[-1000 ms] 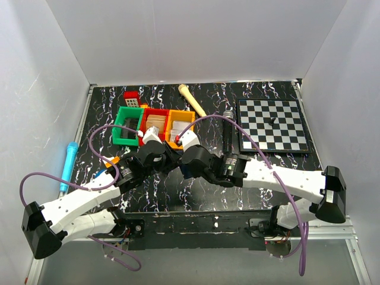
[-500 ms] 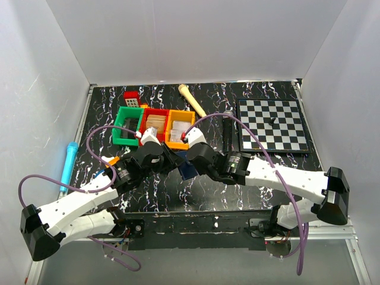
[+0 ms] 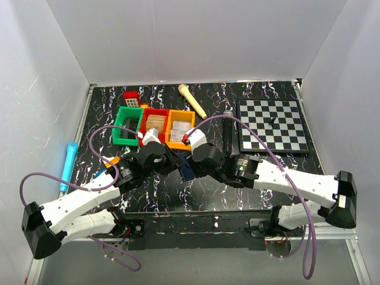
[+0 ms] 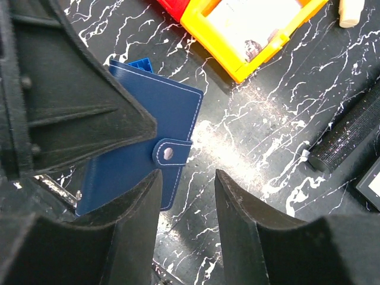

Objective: Take the credit cards out of the card holder

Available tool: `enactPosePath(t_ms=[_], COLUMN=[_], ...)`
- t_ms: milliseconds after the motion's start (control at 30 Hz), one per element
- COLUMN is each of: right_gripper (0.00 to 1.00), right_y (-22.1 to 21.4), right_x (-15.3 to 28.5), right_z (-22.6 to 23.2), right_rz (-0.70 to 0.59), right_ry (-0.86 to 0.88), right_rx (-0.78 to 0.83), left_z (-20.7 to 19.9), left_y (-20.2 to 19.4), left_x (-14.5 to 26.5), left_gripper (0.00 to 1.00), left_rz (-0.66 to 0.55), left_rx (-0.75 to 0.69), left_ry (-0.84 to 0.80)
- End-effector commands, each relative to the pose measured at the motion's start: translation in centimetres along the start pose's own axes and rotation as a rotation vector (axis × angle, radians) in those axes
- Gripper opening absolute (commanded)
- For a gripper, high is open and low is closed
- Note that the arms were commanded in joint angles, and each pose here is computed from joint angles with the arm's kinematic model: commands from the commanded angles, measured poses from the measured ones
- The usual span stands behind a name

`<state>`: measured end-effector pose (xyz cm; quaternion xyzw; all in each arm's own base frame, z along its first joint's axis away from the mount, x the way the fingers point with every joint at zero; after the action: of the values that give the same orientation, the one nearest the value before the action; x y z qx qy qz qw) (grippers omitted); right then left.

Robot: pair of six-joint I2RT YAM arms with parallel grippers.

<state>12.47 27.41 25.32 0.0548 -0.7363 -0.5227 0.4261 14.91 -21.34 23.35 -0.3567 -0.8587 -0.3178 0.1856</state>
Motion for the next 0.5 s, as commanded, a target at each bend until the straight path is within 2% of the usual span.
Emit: enactPosePath(t_ms=[0,467], right_gripper=[0.49,0.49], right_y=[1.1,1.5], right_x=[-0.2,-1.1], right_z=[0.9,1.4], right_rz=[-0.033,-0.008], right_ry=[0.032,-0.005], right_rx=[0.016,0.029], left_z=[-1.5,-2.6], left_y=[0.4,0.3], left_x=[0.4,0.4], left_gripper=[0.00,0.00], left_rz=[0.005,0.037], left_rx=[0.013,0.018], left_ry=[-0.035,-0.078])
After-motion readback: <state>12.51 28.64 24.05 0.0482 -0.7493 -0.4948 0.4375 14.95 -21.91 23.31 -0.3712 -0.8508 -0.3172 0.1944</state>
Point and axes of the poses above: each gripper's point midway between its finger pads, its own x axis back along the fingers, its own z axis along the line the jaws close on, y = z × x, the point moved 8 cm from there along x, back along the fingers, and after that the axes turned 3 degrees about x, right-handed, at the moved point
